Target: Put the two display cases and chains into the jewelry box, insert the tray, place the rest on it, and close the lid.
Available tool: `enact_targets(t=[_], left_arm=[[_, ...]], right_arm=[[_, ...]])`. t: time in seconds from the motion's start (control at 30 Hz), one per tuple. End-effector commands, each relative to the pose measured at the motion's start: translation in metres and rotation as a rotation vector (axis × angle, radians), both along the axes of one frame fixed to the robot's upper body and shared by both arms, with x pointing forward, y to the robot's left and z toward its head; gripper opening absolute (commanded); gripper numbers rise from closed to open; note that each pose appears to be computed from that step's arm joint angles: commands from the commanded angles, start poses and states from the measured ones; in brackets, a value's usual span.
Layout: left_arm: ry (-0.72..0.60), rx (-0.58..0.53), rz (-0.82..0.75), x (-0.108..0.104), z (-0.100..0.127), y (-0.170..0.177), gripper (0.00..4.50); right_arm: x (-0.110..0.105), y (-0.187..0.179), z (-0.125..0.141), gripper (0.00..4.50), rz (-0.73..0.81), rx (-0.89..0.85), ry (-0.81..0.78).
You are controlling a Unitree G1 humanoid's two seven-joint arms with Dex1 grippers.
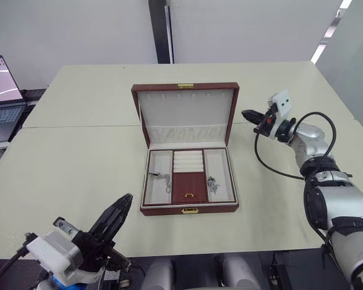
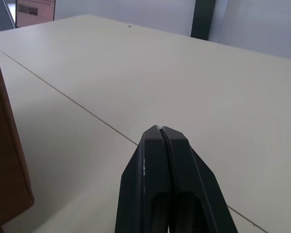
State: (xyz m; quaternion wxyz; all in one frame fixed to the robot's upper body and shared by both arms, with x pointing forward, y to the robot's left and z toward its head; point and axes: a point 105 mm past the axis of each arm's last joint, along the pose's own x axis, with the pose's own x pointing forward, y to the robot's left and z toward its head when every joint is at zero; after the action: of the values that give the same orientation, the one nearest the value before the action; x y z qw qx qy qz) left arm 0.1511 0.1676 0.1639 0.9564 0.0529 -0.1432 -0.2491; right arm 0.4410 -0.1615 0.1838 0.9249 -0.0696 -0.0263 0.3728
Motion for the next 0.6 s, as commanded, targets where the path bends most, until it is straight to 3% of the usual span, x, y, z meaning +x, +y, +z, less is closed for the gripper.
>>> enact_targets(t=[0.03,0.3,0.6], left_arm=[[-0.038,0.008,-0.015,0.002,0.015,-0.008,0.00],[-0.012,0.011,-0.019,0.004,0.018,-0.014,0.00],[0.012,0.021,-0.024,0.002,0.022,-0.020,0.00]], right_arm=[[0.002,0.012,0.035,0.02,0.044,0.042,-0.103],[-0.003,0.032,0.051,0.02,0.161,0.098,-0.122],[-0.017,0.040,0.046,0.02,0.296,0.098,-0.086]])
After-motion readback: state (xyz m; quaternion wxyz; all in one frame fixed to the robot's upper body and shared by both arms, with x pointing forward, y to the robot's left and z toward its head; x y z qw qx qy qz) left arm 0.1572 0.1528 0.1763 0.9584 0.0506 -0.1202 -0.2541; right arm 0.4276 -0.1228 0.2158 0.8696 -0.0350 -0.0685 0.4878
